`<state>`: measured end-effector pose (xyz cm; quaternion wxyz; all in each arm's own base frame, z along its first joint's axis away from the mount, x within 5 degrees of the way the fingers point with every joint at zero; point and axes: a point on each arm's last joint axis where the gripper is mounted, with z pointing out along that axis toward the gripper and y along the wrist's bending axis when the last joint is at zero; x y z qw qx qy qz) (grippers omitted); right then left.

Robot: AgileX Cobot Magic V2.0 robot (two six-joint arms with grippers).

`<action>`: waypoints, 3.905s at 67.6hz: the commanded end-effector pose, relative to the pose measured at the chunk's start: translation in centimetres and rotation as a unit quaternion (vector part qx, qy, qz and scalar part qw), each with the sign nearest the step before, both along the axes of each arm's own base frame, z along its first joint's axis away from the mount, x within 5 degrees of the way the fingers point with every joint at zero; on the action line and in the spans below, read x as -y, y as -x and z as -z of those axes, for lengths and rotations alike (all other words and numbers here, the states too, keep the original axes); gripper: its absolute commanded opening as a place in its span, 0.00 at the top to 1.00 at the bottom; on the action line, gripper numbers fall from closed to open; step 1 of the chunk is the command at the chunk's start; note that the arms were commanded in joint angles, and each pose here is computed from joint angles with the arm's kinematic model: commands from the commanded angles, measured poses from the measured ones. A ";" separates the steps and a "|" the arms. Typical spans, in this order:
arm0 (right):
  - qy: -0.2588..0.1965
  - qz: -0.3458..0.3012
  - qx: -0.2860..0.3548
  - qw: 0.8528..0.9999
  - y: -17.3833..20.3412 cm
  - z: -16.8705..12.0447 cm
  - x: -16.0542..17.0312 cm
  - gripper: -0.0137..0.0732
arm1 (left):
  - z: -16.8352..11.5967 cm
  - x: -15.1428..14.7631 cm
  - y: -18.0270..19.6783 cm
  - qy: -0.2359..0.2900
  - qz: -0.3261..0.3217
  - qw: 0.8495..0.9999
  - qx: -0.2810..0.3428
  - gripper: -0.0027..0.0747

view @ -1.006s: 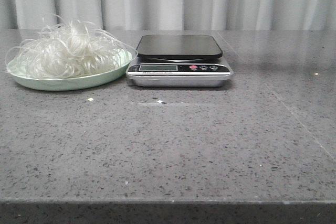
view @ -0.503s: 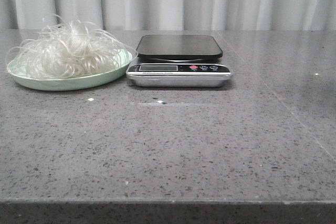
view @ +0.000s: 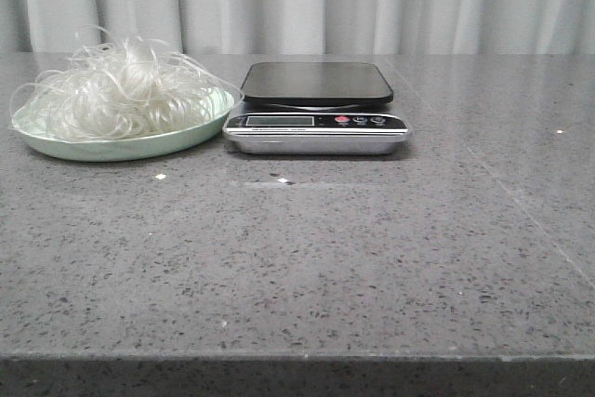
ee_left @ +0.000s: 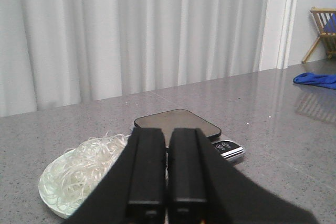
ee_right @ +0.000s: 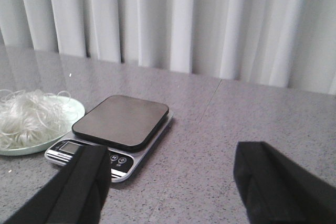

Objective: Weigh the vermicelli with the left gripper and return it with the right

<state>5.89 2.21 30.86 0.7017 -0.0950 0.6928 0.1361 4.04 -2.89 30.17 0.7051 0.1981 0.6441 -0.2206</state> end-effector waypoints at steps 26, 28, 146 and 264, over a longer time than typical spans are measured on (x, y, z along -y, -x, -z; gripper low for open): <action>-0.016 0.022 0.065 0.998 0.9 0.8 0.6 0.66 | -1.4 -0.1 0.1 0.032 0.002 0.999 0.033 0.80; -0.016 0.022 0.064 0.998 0.9 0.8 0.6 0.66 | -1.4 -0.1 0.1 0.032 0.002 0.999 0.033 0.80; -0.014 0.020 0.058 0.998 0.9 0.9 0.6 0.66 | 9.3 -2.5 -1.4 -0.003 -0.262 0.965 -0.008 0.80; -0.038 0.141 0.072 0.987 0.5 9.3 2.0 0.66 | 9.3 -2.5 -1.4 -0.003 -0.262 0.965 -0.009 0.80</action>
